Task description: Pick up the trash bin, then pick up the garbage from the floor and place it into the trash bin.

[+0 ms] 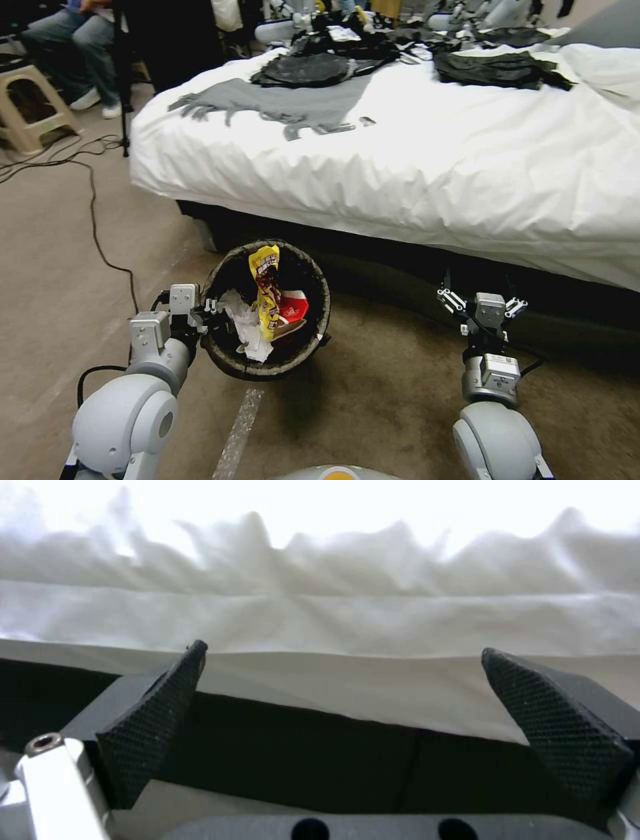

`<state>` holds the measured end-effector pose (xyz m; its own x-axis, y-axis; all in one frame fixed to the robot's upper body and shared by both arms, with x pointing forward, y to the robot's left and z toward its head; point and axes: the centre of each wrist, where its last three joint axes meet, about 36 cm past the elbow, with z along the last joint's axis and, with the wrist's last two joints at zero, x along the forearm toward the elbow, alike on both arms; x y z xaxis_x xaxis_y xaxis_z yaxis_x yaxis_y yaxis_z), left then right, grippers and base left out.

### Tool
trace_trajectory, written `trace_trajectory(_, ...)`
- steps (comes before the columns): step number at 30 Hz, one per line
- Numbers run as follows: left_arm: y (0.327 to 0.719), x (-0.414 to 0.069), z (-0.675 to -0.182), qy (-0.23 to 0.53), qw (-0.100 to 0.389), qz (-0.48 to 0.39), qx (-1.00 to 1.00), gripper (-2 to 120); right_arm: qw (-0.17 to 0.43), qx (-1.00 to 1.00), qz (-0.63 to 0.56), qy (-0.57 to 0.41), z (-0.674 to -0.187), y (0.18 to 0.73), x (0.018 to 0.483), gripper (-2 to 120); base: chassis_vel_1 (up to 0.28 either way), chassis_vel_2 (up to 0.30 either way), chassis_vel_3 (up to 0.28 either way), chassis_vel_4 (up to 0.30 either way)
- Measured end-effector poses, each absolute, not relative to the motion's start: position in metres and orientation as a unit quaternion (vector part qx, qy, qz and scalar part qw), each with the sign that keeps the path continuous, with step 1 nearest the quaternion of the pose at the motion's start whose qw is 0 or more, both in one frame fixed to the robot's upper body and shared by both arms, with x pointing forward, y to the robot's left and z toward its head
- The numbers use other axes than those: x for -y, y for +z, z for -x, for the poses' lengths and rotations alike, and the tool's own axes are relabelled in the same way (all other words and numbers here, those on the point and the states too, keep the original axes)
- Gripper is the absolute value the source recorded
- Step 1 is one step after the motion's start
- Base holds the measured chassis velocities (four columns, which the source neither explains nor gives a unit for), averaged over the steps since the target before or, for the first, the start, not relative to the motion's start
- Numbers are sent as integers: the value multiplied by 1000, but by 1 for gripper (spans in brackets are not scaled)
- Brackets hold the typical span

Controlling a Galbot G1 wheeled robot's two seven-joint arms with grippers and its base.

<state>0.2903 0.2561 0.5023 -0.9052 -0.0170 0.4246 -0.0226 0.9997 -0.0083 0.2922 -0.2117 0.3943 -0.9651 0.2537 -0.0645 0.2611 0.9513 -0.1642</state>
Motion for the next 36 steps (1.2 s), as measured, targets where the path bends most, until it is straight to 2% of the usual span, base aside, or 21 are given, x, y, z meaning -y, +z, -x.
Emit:
trace_trajectory(20,498,-256,-292,5,223,-11,975,0,22,-987,-133,-87,-293,394,213,100,73,69,72,69)
trace_trajectory(36,498,-257,-294,-4,222,-6,975,0,27,-984,-152,-94,-294,402,246,100,60,68,60,71)
